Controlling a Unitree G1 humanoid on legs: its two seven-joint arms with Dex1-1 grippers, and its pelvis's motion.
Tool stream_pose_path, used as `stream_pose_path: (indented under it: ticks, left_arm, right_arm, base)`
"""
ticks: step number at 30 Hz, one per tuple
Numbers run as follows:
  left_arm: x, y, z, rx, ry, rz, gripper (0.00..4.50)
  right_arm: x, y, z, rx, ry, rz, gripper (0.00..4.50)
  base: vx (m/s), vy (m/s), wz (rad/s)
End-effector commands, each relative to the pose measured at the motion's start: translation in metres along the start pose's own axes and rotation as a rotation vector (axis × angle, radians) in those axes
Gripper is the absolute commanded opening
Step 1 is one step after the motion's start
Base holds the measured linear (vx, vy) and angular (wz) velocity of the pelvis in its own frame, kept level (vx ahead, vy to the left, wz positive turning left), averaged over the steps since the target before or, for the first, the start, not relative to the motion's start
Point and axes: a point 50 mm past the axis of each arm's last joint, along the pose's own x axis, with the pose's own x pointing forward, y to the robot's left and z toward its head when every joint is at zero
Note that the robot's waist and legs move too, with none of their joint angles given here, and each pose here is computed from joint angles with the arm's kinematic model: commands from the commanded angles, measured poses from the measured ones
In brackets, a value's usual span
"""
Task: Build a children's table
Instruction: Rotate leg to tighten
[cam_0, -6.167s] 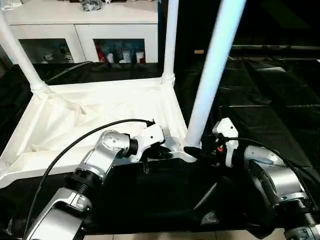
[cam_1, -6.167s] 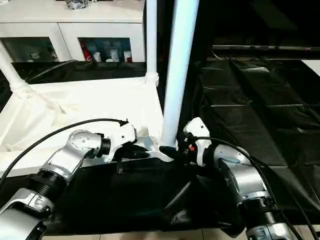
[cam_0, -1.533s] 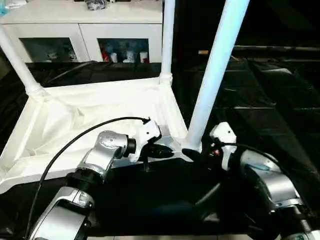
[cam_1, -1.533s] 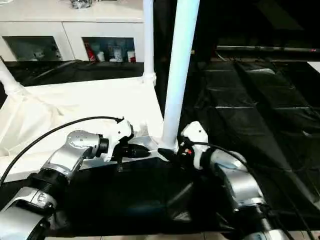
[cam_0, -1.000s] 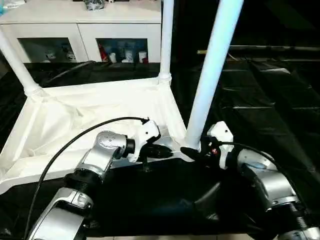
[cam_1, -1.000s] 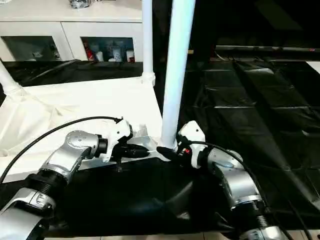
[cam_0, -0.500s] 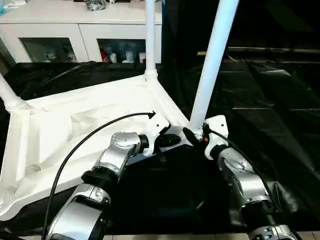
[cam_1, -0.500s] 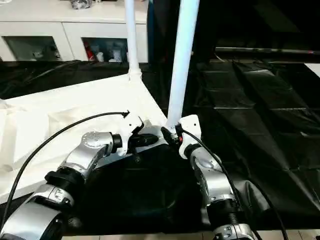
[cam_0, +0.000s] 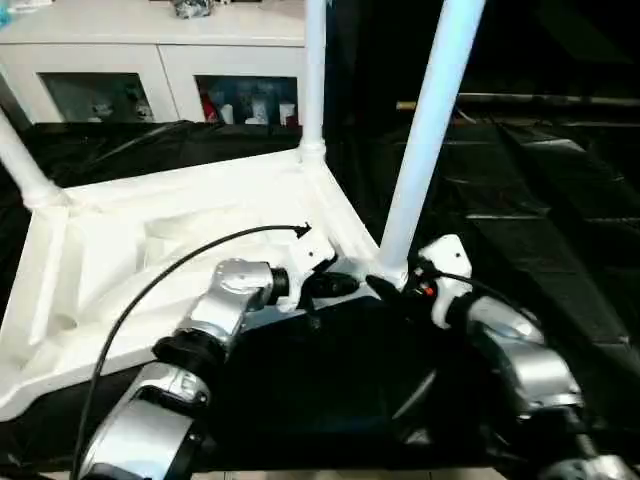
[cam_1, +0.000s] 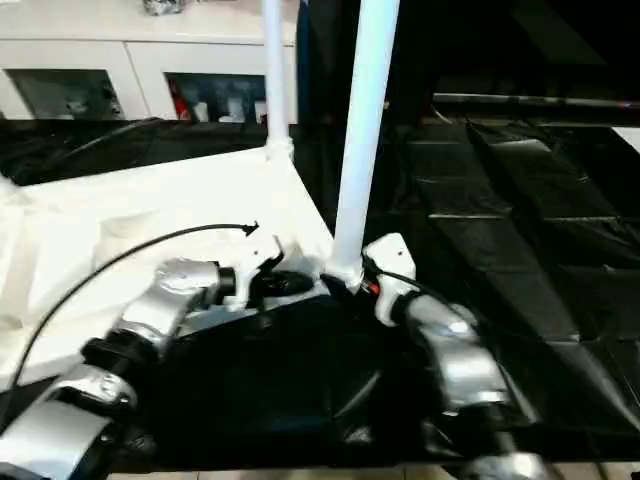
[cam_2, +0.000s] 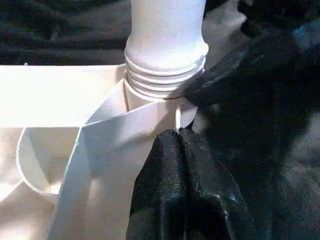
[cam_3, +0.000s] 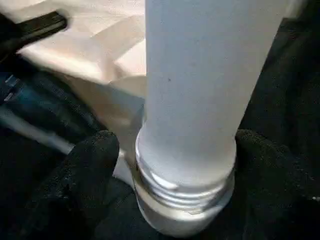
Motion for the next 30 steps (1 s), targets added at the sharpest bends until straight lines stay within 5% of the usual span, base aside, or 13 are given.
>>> stream_pose_path:
  ticks: [1,6,13,23,30]
  left_arm:
    - [-0.001,-0.01,-0.02,0.017,0.15,-0.093,0.0]
    - [-0.009,-0.005,-0.02,0.05,0.158,-0.059,0.0]
    - [-0.014,-0.002,-0.016,0.025,0.133,-0.039,0.83]
    - [-0.018,0.001,-0.012,0.004,0.074,-0.002,0.83]
    - [-0.018,-0.002,-0.016,-0.026,0.073,-0.028,0.15]
  right_arm:
    - [-0.003,0.006,0.007,-0.032,-0.016,0.112,3.94]
    - [-0.01,0.001,0.009,-0.04,-0.009,0.119,3.94]
    - [-0.012,0.003,0.012,-0.039,-0.019,0.139,4.04]
    - [-0.013,0.004,0.013,-0.036,-0.024,0.146,4.04]
    - [-0.014,0.003,0.012,-0.038,-0.014,0.152,4.04]
  base:
    - [0.0,0.0,0.0]
    - [0.0,0.0,0.0]
    - [0.0,0.0,0.0]
    - [0.0,0.0,0.0]
    - [0.0,0.0,0.0]
